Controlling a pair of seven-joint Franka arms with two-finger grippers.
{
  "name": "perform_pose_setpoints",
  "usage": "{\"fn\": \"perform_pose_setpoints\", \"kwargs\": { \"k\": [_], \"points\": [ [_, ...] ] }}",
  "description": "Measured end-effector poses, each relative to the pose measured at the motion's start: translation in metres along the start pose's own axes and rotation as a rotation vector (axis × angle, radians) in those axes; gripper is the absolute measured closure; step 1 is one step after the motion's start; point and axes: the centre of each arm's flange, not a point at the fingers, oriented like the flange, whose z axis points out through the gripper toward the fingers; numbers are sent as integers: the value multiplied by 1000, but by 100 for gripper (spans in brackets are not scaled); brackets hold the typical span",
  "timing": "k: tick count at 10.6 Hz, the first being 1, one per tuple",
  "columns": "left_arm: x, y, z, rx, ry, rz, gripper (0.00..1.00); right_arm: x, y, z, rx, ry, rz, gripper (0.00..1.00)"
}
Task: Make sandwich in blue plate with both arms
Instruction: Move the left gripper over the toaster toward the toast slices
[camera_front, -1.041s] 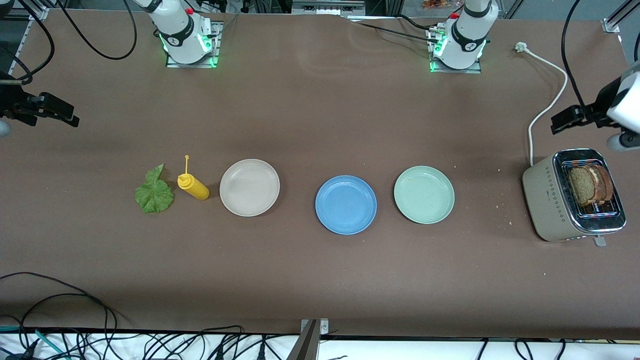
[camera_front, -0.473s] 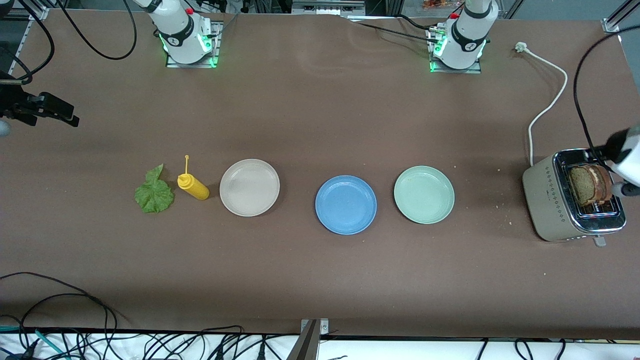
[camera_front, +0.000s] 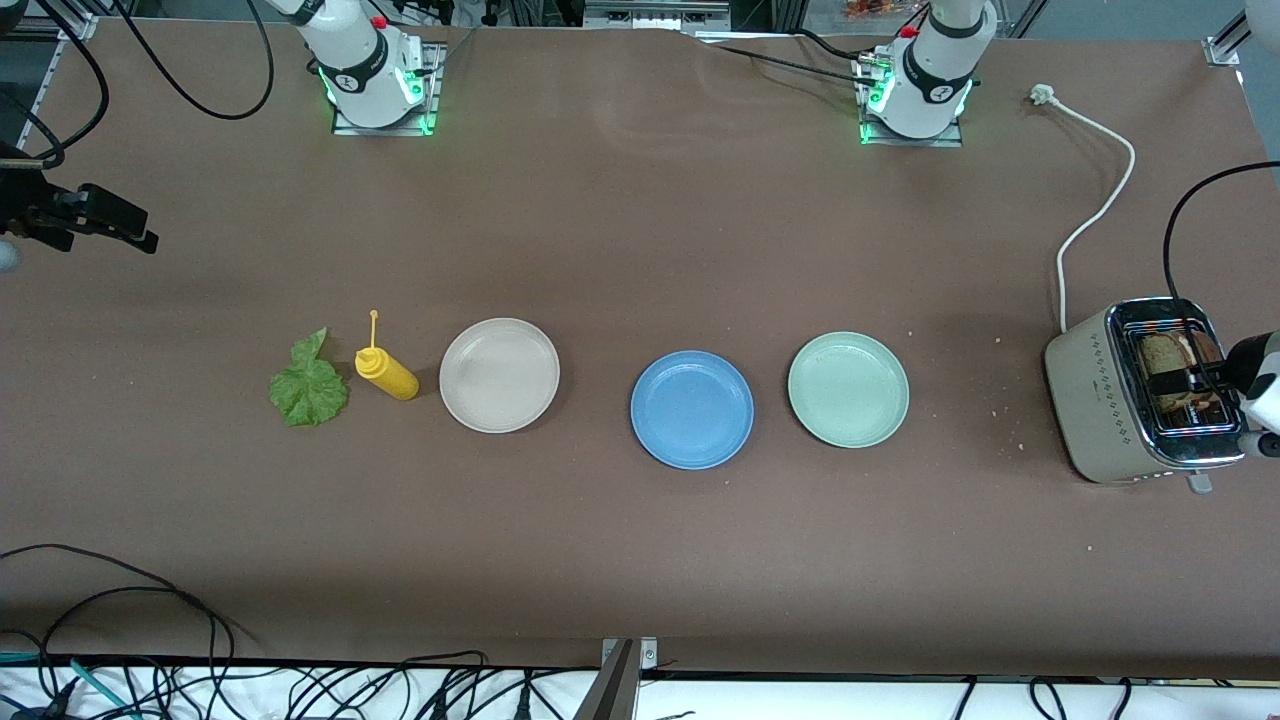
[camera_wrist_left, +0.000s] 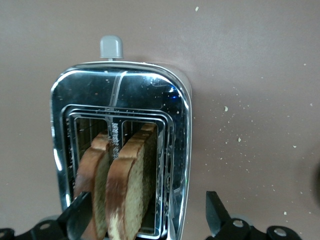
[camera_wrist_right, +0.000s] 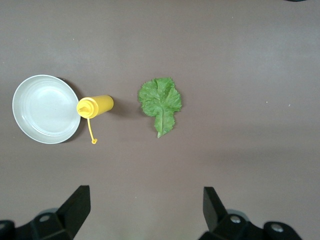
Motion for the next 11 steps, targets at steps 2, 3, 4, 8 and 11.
{"fn": "perform_pose_setpoints", "kwargs": {
  "k": [2, 3, 4, 8, 11],
  "points": [
    [5, 3, 13, -1, -16, 4, 0, 0, 0, 0, 0, 0, 0, 0],
    [5, 3, 15, -2, -18, 6, 0, 0, 0, 0, 0, 0, 0, 0],
    [5, 3, 16, -2, -20, 6, 0, 0, 0, 0, 0, 0, 0, 0],
    [3, -3, 24, -5, -47, -4, 0, 0, 0, 0, 0, 0, 0, 0],
    [0, -11, 32, -10, -75, -15, 0, 0, 0, 0, 0, 0, 0, 0]
  ]
}}
